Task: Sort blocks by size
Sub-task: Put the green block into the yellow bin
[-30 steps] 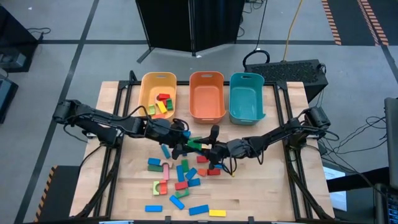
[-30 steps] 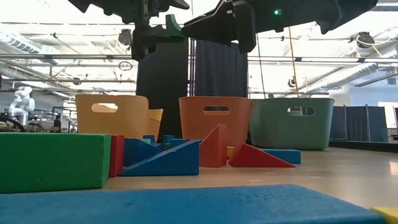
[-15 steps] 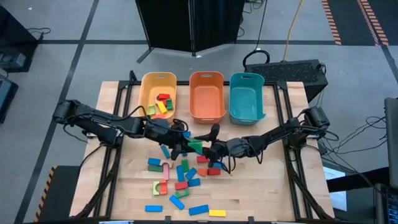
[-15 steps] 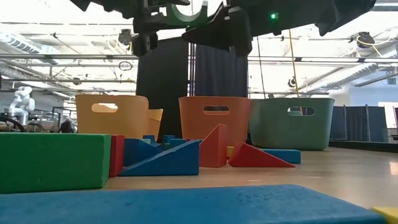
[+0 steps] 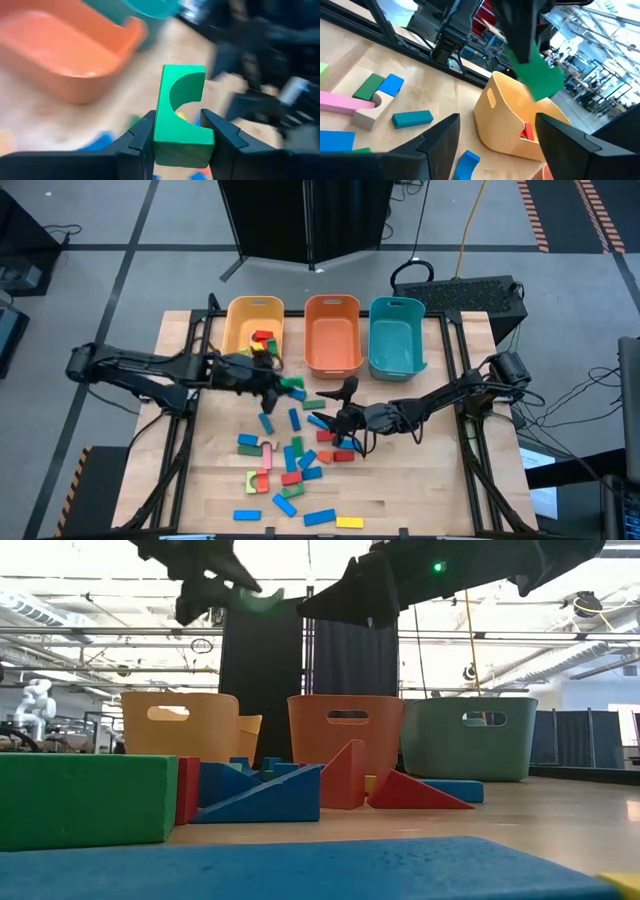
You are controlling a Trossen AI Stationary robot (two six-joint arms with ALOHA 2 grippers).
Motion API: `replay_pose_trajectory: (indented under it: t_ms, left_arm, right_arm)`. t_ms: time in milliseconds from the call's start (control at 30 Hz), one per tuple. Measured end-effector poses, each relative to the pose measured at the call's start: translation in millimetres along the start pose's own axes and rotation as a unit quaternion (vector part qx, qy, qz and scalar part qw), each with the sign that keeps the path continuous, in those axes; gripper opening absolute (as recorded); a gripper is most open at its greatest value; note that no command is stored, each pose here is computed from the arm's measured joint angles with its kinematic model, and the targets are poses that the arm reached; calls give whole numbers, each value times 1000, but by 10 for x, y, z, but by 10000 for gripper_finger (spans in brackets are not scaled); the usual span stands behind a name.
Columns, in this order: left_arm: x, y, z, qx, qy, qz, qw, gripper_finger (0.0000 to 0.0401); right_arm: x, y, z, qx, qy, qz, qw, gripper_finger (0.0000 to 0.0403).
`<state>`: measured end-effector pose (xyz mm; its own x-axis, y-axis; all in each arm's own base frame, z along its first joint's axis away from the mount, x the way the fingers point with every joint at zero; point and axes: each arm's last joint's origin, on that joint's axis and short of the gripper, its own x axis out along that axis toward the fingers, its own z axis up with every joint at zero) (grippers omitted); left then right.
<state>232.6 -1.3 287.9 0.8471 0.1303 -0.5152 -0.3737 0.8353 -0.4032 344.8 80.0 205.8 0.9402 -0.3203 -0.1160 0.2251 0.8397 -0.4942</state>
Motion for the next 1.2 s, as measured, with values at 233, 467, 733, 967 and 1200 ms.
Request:
replay_pose_trajectory:
  t_ms: [233, 467, 733, 967, 1200]
  left_arm:
    - [-254, 426, 53, -13, 2, 155, 988, 126]
    - [-222, 848, 132, -36, 31, 257, 965, 126]
    - [10, 1313, 169, -47, 93, 328, 939, 126]
    - [188, 1651, 119, -52, 157, 358, 919, 126]
    - [224, 1757, 112, 24, 199, 352, 914, 142]
  right_arm:
    - [27, -22, -6, 33, -15, 30, 999, 243]
    - [72, -77, -30, 67, -21, 48, 996, 242]
    - [90, -101, -44, 77, -20, 51, 996, 242]
    - [89, -99, -49, 74, -18, 52, 996, 242]
    - [139, -124, -102, 71, -23, 92, 993, 242]
